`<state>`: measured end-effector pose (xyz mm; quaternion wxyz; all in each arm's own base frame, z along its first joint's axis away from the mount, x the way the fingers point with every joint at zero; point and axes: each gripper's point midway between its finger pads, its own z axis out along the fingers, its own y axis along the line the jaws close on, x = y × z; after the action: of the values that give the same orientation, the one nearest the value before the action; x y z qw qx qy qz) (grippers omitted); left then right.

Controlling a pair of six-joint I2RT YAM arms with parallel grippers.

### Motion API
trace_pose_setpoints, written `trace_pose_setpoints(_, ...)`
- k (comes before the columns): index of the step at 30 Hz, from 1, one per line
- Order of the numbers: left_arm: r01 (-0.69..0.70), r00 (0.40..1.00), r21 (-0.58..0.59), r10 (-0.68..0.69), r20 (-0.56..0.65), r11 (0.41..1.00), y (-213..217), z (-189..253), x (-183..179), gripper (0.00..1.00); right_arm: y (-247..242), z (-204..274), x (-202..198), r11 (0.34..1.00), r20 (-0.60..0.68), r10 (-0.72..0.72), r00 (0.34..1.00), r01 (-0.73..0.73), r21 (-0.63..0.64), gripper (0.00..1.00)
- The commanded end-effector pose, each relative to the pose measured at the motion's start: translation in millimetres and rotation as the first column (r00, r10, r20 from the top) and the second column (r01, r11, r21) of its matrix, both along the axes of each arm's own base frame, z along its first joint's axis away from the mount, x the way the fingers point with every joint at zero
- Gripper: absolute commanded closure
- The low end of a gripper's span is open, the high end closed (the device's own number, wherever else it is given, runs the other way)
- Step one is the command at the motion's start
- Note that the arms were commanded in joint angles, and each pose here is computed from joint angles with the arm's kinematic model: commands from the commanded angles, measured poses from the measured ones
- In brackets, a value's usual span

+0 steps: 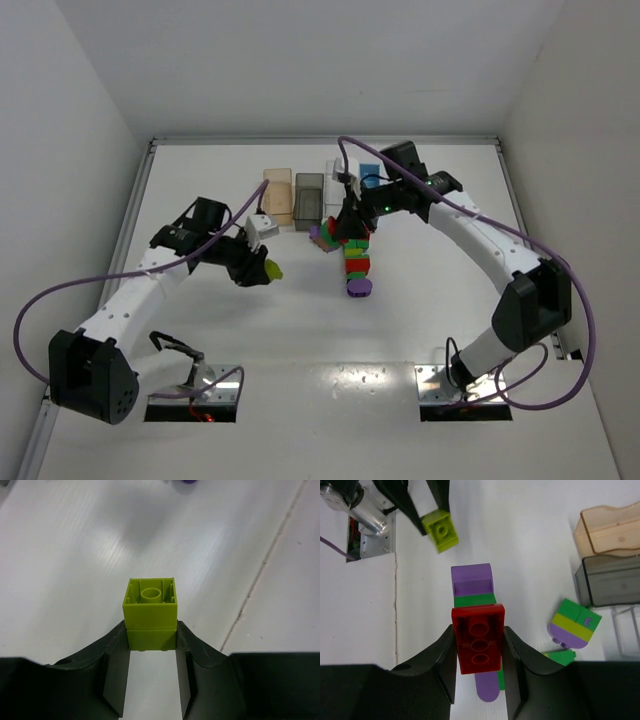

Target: Sort the legos into containers by color

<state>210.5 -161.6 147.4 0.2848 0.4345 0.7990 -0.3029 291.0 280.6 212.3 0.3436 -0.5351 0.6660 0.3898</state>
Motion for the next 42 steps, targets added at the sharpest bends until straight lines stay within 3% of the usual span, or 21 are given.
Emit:
trace_pose_setpoints(1, -0.187, 0.977, 0.025, 0.183, 0.113, 0.982, 20.3, 6.3, 29.9, 0.98, -9.1, 3.2, -2.0, 0.999, 0.039, -0.036, 0.999, 0.036, -0.001, 0.96)
trace_pose_setpoints(4, -0.279, 0.944, -0.006, 0.275, 0.184, 0.96, 28.6, 19.3, 39.1, 0.98, -13.2, -21.0, -22.1, 0.998, 0.025, -0.01, 1.0, 0.012, -0.061, 0.96)
trace_pose_setpoints(8, -0.319, 0.93, -0.025, 0.318, 0.185, 0.947, 30.0, 22.5, 40.6, 0.98, -17.1, -71.5, -51.7, 0.987, 0.005, 0.036, 0.999, -0.034, -0.157, 0.93)
trace_pose_setpoints(15, -0.34, 0.93, -0.062, 0.345, 0.127, 0.938, 27.6, 30.6, 47.8, 0.98, 1.6, -127.0, -35.7, 0.951, 0.069, 0.066, 0.995, -0.042, -0.307, 0.9)
trace_pose_setpoints(20, -0.303, 0.95, -0.071, 0.307, 0.053, 0.95, 25.2, 35.5, 40.1, 0.92, 16.7, -136.9, -25.8, 0.955, 0.074, 0.049, 0.996, -0.025, -0.296, 0.57)
trace_pose_setpoints(24, -0.264, 0.963, -0.088, 0.267, 0.024, 0.961, 25.2, 33.5, 33.2, 0.92, 32.8, -121.5, -27.8, 0.973, 0.057, 0.087, 0.995, -0.073, -0.219, 0.37)
trace_pose_setpoints(31, -0.114, 0.993, -0.11, 0.115, 0.0, 0.987, 21.0, 34.2, 14.4, 0.92, 63.4, -56.1, -34.3, 0.985, -0.033, 0.169, 0.985, -0.17, -0.017, 0.35)
trace_pose_setpoints(36, -0.046, 0.998, -0.112, 0.049, 0.027, 0.993, 19.0, 39.7, 12.3, 0.92, 83.4, 8.5, -37.2, 0.964, -0.011, 0.241, 0.97, -0.238, 0.12, 0.37)
trace_pose_setpoints(41, -0.019, 0.998, -0.126, 0.026, 0.055, 0.992, 16.5, 49.1, 15.5, 0.92, 100.4, 17.6, -42.3, 0.948, -0.062, 0.283, 0.957, -0.269, 0.171, 0.38)
trace_pose_setpoints(42, -0.006, 0.998, -0.132, 0.015, 0.064, 0.991, 15.4, 50.1, 15.1, 0.92, 102.5, 17.9, -46.9, 0.944, -0.124, 0.293, 0.948, -0.267, 0.193, 0.38)
